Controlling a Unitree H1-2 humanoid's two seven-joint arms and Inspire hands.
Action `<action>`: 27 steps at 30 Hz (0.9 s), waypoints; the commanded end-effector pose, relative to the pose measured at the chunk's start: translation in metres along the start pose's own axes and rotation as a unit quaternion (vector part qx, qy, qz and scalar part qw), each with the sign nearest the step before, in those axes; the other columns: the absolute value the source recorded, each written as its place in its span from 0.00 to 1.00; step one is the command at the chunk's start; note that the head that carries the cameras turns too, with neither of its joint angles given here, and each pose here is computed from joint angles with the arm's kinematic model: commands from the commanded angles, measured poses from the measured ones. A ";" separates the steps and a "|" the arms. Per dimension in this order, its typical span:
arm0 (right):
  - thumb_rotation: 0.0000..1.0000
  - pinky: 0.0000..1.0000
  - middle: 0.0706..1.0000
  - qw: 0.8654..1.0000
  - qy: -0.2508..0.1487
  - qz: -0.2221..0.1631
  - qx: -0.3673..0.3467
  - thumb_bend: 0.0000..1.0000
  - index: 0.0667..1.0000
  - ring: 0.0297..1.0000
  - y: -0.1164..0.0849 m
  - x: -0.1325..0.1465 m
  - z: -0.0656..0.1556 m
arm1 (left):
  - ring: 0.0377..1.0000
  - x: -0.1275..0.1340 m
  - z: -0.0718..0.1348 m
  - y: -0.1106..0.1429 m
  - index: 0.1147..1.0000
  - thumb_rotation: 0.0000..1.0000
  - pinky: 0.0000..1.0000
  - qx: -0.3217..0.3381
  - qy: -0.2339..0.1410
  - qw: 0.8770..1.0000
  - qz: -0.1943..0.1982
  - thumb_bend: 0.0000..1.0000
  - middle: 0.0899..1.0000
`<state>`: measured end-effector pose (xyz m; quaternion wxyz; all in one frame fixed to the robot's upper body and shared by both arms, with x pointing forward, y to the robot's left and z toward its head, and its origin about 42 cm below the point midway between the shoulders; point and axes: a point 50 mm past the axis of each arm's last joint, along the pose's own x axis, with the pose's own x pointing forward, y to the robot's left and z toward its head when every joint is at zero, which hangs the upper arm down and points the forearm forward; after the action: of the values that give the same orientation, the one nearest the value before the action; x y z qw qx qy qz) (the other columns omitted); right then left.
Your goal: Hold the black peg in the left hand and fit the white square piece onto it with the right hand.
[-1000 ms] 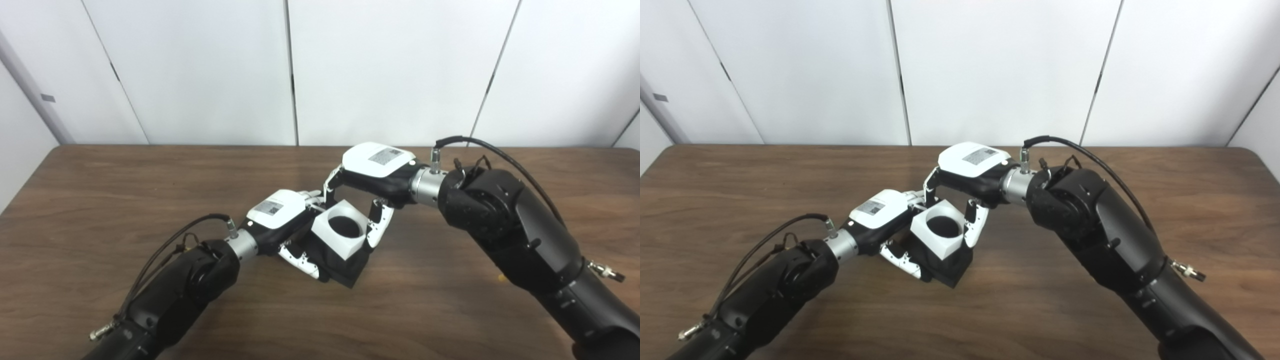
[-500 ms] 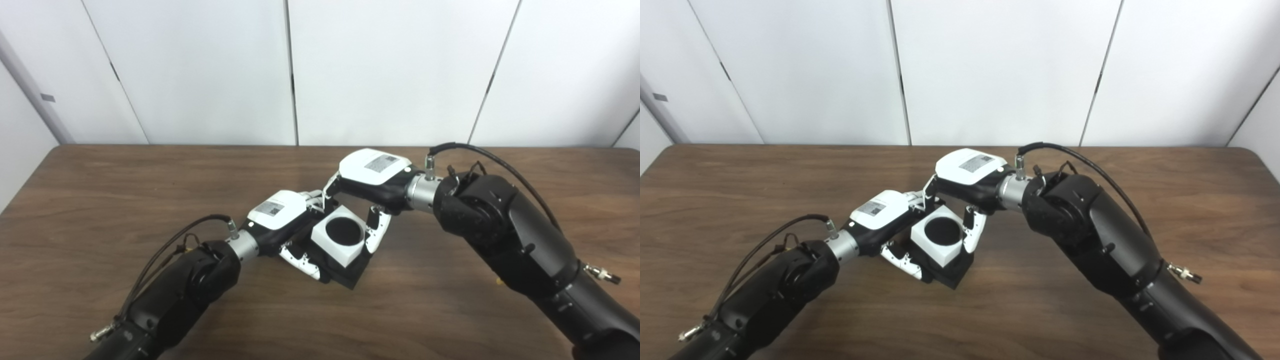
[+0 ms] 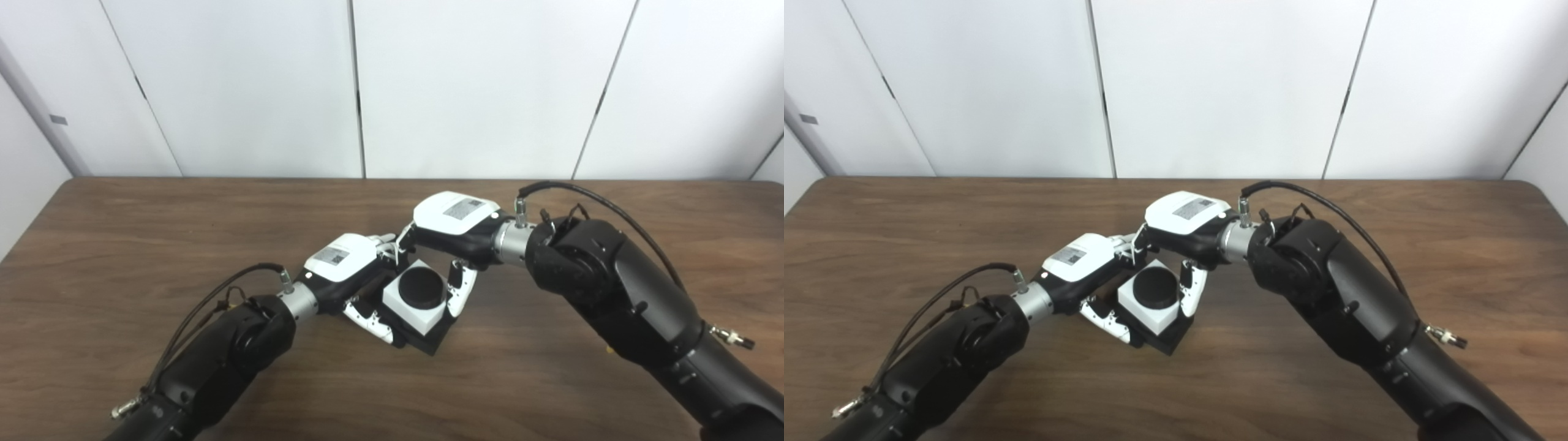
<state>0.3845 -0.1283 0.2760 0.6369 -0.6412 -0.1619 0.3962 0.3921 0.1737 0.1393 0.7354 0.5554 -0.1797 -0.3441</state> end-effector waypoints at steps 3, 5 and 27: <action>0.24 0.79 0.75 1.000 -0.015 0.011 -0.008 0.70 0.57 0.81 -0.007 -0.003 0.003 | 0.96 -0.011 0.003 -0.043 0.42 0.08 0.93 0.006 0.016 0.995 -0.101 0.52 0.90; 0.29 0.79 0.76 1.000 -0.015 0.010 -0.003 0.81 0.65 0.81 -0.007 -0.004 0.003 | 0.95 -0.011 0.003 -0.043 0.42 0.08 0.92 0.007 0.016 0.995 -0.100 0.52 0.90; 0.19 0.77 0.79 1.000 -0.002 -0.025 0.008 0.88 0.71 0.81 -0.022 -0.013 -0.009 | 0.95 -0.010 0.001 -0.043 0.42 0.08 0.93 0.010 0.018 0.995 -0.102 0.52 0.90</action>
<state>0.3843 -0.1365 0.2733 0.6438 -0.6280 -0.1404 0.4140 0.3916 0.1738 0.1392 0.7354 0.5556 -0.1792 -0.3441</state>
